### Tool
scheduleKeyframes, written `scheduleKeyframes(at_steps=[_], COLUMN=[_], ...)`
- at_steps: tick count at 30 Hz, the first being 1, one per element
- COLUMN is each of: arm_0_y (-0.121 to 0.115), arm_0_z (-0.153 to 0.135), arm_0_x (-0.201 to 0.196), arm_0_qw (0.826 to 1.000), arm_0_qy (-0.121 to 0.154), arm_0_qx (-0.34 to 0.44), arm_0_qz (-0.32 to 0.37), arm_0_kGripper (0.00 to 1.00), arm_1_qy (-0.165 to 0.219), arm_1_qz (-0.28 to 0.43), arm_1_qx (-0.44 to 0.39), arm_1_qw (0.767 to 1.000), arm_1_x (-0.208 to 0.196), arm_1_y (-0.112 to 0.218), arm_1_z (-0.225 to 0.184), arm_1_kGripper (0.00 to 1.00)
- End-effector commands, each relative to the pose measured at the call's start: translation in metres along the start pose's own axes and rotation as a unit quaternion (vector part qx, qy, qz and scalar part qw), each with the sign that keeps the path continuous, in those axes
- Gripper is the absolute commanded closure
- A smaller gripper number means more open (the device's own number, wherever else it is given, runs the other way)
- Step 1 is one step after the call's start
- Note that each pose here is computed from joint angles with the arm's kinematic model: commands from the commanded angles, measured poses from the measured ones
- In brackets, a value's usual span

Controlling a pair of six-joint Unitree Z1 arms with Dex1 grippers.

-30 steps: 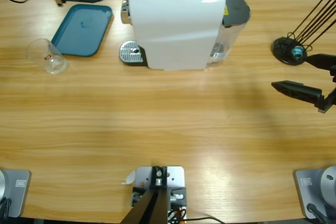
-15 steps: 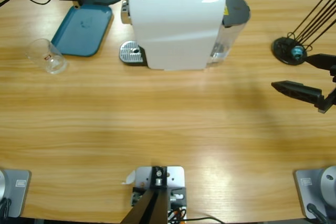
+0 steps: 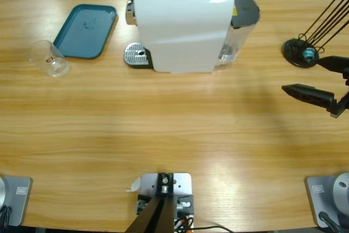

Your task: Pour coffee

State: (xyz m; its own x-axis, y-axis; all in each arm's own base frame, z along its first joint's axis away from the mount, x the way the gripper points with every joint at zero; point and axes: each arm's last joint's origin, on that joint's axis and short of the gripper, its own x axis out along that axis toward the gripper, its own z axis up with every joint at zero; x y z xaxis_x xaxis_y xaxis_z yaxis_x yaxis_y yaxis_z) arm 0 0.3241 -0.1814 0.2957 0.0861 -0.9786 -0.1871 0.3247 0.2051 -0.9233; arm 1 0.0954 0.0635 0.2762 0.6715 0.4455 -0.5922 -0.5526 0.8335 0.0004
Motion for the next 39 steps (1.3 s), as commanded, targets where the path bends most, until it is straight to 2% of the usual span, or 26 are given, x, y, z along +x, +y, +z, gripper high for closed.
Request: scheduleKeyframes(at_steps=[1, 2, 3, 4, 5, 9, 25, 29, 36, 37, 38, 39], arm_0_y=[0.021, 0.023, 0.023, 0.024, 0.024, 0.025, 0.024, 0.013, -0.020, -0.023, -0.025, -0.028], arm_0_z=[0.000, -0.001, -0.001, -0.001, -0.001, 0.001, -0.002, -0.002, 0.001, 0.001, 0.001, 0.001], arm_0_x=[0.008, 0.008, 0.008, 0.009, 0.009, 0.010, 0.008, 0.004, -0.001, -0.002, -0.003, -0.004], arm_0_qw=[1.000, 0.999, 0.999, 0.999, 1.000, 1.000, 1.000, 1.000, 0.998, 0.998, 0.998, 0.997], arm_0_qy=[0.018, 0.019, 0.019, 0.019, 0.020, 0.019, 0.006, 0.001, -0.008, -0.009, -0.012, -0.015], arm_0_qx=[-0.024, -0.026, -0.026, -0.025, -0.025, -0.016, 0.006, 0.016, 0.051, 0.054, 0.056, 0.060], arm_0_qz=[-0.002, -0.002, -0.002, -0.002, -0.002, -0.005, -0.013, -0.019, -0.038, -0.039, -0.039, -0.039], arm_0_kGripper=[0.636, 0.822, 0.925, 0.986, 1.000, 1.000, 1.000, 1.000, 0.993, 0.736, 0.435, 0.282], arm_1_qy=[0.006, 0.006, 0.006, 0.006, 0.006, 0.007, 0.010, 0.010, 0.010, 0.010, 0.010, 0.010], arm_1_qz=[0.003, 0.003, 0.004, 0.005, 0.005, 0.008, 0.010, 0.011, 0.012, 0.012, 0.012, 0.011], arm_1_qx=[0.002, 0.002, 0.002, 0.002, 0.002, 0.002, 0.001, 0.001, 0.001, 0.001, 0.001, 0.001], arm_1_qw=[1.000, 1.000, 1.000, 1.000, 1.000, 1.000, 1.000, 1.000, 1.000, 1.000, 1.000, 1.000], arm_1_x=[0.002, 0.002, 0.002, 0.002, 0.002, 0.002, 0.003, 0.003, 0.004, 0.004, 0.003, 0.003], arm_1_y=[0.001, 0.001, 0.001, 0.001, 0.001, 0.002, 0.002, 0.002, 0.002, 0.002, 0.002, 0.002], arm_1_z=[-0.007, -0.007, -0.007, -0.007, -0.007, -0.008, -0.007, -0.007, -0.007, -0.007, -0.007, -0.007], arm_1_kGripper=[0.023, 0.023, 0.033, 0.055, 0.066, 0.109, 0.142, 0.142, 0.142, 0.142, 0.142, 0.142])
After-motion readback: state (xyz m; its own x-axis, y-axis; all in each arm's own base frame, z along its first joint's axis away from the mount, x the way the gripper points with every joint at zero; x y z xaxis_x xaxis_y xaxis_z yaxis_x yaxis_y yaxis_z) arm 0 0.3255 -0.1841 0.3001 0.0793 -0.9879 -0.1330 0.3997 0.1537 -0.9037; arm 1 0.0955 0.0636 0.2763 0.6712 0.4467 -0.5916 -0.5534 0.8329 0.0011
